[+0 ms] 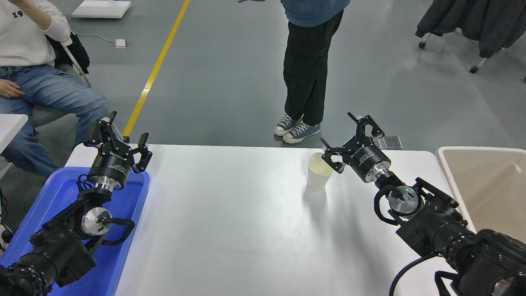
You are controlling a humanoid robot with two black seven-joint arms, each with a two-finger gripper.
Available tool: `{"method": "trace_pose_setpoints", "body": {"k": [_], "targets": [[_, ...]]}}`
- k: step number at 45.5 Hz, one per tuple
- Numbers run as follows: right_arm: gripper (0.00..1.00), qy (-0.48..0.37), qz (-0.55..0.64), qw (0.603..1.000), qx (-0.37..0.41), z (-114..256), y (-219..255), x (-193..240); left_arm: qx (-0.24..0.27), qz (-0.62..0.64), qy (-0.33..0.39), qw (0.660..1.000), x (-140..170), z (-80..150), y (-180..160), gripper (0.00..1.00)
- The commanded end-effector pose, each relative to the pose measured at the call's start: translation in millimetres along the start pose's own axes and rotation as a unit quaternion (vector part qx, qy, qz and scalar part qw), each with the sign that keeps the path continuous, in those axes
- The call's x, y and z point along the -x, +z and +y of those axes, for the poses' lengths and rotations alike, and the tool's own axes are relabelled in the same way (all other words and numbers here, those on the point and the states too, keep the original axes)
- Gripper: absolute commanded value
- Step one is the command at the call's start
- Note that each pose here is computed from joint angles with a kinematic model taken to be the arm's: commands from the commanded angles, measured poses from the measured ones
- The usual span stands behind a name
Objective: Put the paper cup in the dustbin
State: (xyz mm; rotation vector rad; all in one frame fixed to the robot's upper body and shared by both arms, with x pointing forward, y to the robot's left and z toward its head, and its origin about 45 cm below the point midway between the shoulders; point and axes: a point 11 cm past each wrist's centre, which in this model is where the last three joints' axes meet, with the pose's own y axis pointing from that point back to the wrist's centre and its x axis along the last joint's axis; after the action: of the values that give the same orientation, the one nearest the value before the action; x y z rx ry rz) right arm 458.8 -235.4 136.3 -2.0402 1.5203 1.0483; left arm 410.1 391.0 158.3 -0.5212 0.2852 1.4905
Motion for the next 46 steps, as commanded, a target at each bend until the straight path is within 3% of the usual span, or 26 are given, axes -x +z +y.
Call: {"method": "trace_pose_setpoints", "body": {"k": [1, 22, 46], "targets": [[1.0, 0.0, 0.0, 1.0, 0.001, 0, 0, 0, -0.005, -0.001, -0.001, 1.0, 1, 1, -3, 1.0], [1.0, -0.011, 0.004, 1.0, 0.002, -3, -1, 7, -0.001, -0.001, -0.001, 1.0, 0, 0, 0, 1.0], [1.0, -0.072, 0.03, 0.996, 0.047, -12, 23, 43, -0.001, -0.002, 0.0, 1.0, -1, 0, 0, 1.0]]}}
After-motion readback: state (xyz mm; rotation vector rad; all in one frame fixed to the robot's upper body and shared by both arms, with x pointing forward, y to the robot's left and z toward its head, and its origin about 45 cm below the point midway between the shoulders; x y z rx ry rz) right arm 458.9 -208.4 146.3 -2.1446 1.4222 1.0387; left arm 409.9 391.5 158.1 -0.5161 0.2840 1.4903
